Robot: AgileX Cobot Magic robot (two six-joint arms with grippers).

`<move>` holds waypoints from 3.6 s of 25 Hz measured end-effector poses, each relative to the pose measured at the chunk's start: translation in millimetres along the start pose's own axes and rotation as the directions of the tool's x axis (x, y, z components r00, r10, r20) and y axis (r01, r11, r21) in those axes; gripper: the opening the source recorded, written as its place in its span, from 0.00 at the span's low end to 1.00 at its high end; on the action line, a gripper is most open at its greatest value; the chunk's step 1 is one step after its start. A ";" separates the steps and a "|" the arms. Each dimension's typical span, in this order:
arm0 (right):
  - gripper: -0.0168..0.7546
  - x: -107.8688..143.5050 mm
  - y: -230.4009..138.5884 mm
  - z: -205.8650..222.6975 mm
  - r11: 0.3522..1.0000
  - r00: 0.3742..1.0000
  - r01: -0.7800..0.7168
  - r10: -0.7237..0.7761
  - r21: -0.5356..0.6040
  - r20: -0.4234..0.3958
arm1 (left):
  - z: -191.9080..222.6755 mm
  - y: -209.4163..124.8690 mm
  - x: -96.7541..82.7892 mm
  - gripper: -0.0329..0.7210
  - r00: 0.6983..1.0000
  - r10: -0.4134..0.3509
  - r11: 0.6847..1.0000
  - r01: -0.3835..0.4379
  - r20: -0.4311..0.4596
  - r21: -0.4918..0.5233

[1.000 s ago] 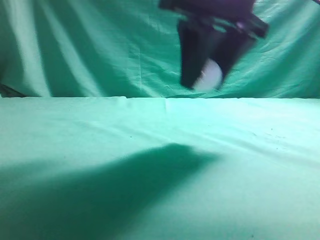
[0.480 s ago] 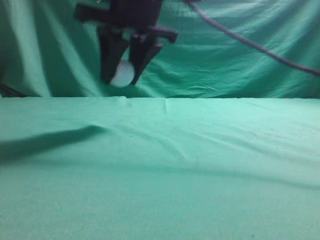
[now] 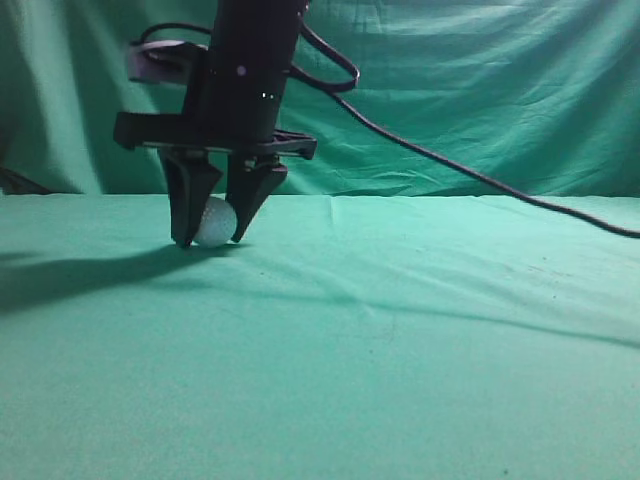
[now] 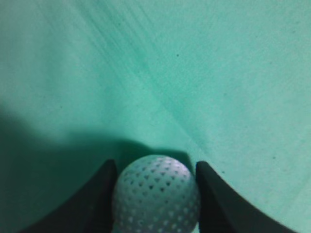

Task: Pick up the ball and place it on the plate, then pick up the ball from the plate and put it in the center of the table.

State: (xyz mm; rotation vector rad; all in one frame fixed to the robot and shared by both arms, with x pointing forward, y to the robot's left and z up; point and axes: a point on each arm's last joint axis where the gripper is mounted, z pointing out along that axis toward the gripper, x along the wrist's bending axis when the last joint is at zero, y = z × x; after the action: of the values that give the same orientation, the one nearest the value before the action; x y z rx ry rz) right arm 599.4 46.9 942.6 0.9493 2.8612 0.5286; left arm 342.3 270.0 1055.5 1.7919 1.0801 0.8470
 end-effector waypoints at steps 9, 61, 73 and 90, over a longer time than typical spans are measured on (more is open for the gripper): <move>0.75 0.8 -0.3 -4.8 1.000 1.000 0.000 0.000 0.008 -0.004 | 0.1 0.3 0.4 0.04 1.000 0.000 1.000 0.000 -0.005 -0.005; 0.02 74.4 -373.4 -228.8 0.702 0.966 -0.156 0.254 -0.695 0.040 | -9.4 -31.7 -29.3 0.04 0.980 0.032 0.999 -0.028 0.198 -0.023; 0.02 73.9 -373.3 -209.2 0.647 0.965 -0.175 0.261 -0.742 0.000 | -9.2 -34.2 -28.6 0.04 0.979 0.072 0.997 -0.072 0.192 -0.003; 0.02 64.7 -383.5 -206.0 0.637 0.941 -0.070 0.298 -0.768 0.161 | -9.2 -34.3 -28.4 0.04 0.979 0.075 0.997 -0.076 0.190 -0.003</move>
State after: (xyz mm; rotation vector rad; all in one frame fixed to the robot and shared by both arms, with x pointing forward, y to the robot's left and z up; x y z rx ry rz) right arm 293.1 -263.0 1004.4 1.0222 1.9527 1.3492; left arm 311.8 256.0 1024.8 1.8858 0.8960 0.7013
